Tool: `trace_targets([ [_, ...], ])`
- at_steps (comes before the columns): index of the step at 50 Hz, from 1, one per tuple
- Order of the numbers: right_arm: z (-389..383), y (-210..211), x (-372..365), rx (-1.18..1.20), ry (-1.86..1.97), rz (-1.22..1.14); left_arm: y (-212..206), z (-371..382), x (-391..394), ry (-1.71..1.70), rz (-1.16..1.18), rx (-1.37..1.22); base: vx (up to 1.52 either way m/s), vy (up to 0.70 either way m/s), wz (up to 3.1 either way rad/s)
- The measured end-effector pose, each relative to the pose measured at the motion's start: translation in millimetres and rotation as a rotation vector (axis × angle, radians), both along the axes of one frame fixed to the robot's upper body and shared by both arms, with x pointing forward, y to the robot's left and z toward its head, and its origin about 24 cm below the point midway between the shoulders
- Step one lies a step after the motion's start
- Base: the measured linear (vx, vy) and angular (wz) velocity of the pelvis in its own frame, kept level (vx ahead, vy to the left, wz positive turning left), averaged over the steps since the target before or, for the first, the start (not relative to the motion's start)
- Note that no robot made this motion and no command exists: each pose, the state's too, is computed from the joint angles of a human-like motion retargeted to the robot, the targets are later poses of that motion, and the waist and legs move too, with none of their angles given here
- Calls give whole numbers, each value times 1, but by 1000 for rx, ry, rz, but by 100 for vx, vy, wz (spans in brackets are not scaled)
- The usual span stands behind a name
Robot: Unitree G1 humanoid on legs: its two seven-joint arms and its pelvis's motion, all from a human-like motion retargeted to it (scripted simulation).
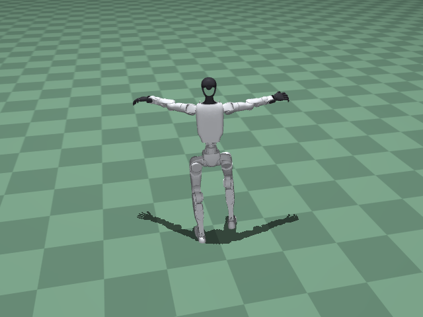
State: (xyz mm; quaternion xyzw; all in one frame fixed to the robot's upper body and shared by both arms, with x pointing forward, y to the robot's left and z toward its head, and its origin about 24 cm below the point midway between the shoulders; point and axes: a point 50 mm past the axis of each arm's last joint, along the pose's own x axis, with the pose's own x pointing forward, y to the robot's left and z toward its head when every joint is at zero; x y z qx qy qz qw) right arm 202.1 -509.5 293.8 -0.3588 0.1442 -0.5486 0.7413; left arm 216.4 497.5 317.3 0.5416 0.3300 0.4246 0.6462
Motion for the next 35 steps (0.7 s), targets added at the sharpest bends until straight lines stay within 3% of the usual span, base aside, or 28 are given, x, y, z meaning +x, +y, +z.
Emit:
trace_targets([
  [7,-58,7,18,123,-30,3,18,-100,-25,3,162,-189,-99,-33,-147],
  [12,-56,-9,-13,147,-55,-83,9,-144,-15,-13,107,-282,-107,-52,-13],
  [15,-26,-17,-34,79,-136,-117,0,-123,8,-54,37,-221,-121,-53,103],
  [19,-5,-3,-14,-28,-239,10,-4,-81,18,-64,34,-120,-111,-37,44],
  [27,-95,46,46,37,-99,332,-13,-122,30,-18,-71,-221,-87,-20,-89],
  [35,-104,9,7,146,-6,157,-13,-21,28,73,-68,25,-82,-25,-99],
])
